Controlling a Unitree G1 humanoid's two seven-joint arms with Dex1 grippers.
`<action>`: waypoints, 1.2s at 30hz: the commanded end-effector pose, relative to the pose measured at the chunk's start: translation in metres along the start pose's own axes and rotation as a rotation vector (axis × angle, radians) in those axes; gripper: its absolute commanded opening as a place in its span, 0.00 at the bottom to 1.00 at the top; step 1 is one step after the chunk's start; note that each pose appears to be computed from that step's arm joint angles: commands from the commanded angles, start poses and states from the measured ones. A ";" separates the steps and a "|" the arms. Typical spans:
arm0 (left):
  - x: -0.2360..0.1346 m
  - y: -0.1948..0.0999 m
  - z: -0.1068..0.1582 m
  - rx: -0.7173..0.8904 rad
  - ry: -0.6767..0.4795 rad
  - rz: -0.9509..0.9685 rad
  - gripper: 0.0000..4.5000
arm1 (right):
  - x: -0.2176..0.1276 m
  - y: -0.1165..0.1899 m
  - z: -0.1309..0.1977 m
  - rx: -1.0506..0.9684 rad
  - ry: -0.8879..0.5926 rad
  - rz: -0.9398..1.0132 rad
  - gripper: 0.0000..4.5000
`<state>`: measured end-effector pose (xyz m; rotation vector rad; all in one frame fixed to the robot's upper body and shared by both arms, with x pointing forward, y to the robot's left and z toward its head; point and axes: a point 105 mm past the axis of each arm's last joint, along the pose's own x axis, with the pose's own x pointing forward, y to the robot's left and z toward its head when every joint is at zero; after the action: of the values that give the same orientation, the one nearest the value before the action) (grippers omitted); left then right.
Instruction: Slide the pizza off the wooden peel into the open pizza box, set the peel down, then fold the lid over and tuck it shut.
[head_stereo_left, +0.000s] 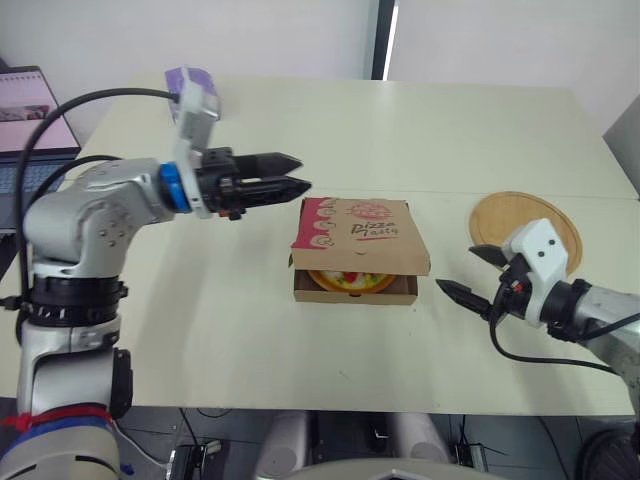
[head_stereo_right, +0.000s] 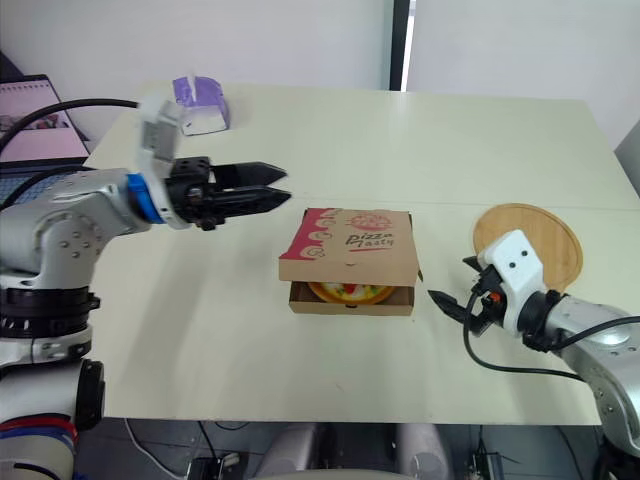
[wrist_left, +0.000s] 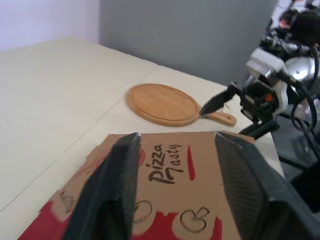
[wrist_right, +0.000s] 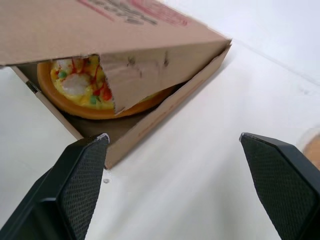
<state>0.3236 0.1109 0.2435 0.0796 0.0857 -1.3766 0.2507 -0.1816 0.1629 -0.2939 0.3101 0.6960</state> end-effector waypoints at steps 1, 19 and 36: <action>0.019 0.002 -0.010 0.124 0.105 -0.097 0.27 | -0.012 -0.005 0.030 -0.072 -0.107 0.032 1.00; 0.037 0.014 -0.050 0.196 0.284 -0.204 0.01 | 0.016 0.050 0.066 -0.166 -0.201 0.342 1.00; 0.042 0.012 -0.046 0.214 0.251 -0.211 0.01 | 0.027 0.062 0.067 -0.226 -0.202 0.454 1.00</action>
<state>0.3436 0.0791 0.1830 0.4184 0.2187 -1.5752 0.2485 -0.0977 0.1812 -0.3741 0.1777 1.1705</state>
